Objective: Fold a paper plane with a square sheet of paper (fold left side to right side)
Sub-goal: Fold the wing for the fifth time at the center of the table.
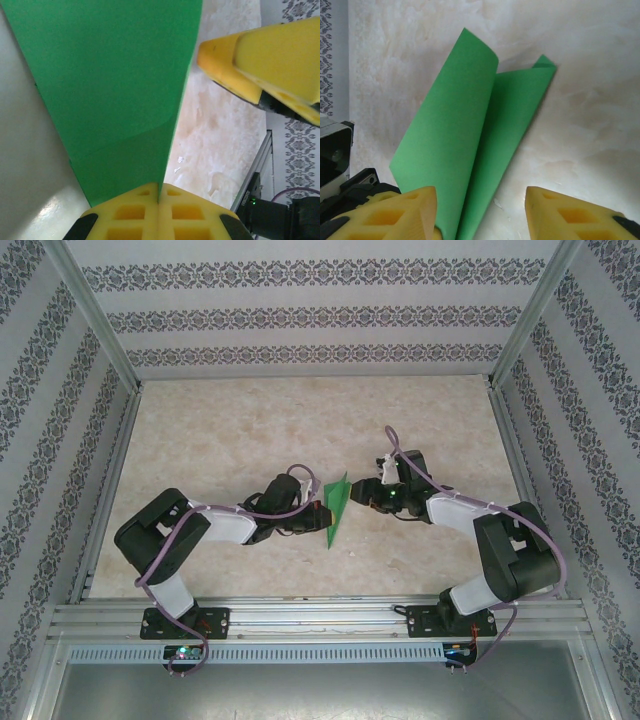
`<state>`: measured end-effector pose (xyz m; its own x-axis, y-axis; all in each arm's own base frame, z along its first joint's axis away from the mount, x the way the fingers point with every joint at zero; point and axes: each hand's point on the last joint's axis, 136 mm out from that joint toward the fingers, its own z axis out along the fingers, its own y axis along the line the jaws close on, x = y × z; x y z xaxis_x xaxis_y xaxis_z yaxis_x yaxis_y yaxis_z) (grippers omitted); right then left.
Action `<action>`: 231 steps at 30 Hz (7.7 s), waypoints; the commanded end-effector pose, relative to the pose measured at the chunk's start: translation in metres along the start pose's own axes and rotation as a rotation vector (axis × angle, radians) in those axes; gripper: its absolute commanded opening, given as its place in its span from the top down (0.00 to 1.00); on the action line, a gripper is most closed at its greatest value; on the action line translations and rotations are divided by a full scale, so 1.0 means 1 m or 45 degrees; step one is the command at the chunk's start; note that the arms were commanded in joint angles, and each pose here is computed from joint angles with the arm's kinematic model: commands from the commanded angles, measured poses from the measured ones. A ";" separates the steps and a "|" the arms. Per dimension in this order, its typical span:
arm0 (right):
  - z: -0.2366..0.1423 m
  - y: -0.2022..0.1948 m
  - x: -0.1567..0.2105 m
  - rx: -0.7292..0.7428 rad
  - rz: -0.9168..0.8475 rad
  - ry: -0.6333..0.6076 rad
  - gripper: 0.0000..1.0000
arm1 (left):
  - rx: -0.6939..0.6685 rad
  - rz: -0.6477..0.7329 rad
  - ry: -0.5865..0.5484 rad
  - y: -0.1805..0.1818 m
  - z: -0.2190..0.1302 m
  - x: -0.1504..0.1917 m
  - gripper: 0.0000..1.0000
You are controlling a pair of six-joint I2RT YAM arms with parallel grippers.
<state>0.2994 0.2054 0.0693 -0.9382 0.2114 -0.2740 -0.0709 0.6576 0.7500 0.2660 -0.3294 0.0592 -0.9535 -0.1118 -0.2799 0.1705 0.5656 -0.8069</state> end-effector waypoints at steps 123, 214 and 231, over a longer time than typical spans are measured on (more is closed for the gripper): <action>0.050 -0.020 0.014 0.208 0.082 0.092 0.58 | -0.144 -0.255 0.025 0.074 0.033 -0.016 0.93; 0.021 -0.015 -0.003 0.177 0.098 0.010 0.60 | -0.192 -0.216 0.144 0.066 0.054 -0.001 0.96; 0.044 0.000 -0.009 0.219 0.035 0.103 0.87 | -0.187 -0.215 0.150 0.065 0.055 0.000 0.95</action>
<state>0.3203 0.2314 0.0482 -0.9608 0.1941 -0.1977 0.0162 0.7518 0.6591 0.3031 -0.3352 0.0216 -0.9858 -0.1351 -0.0997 0.0040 0.5747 -0.8183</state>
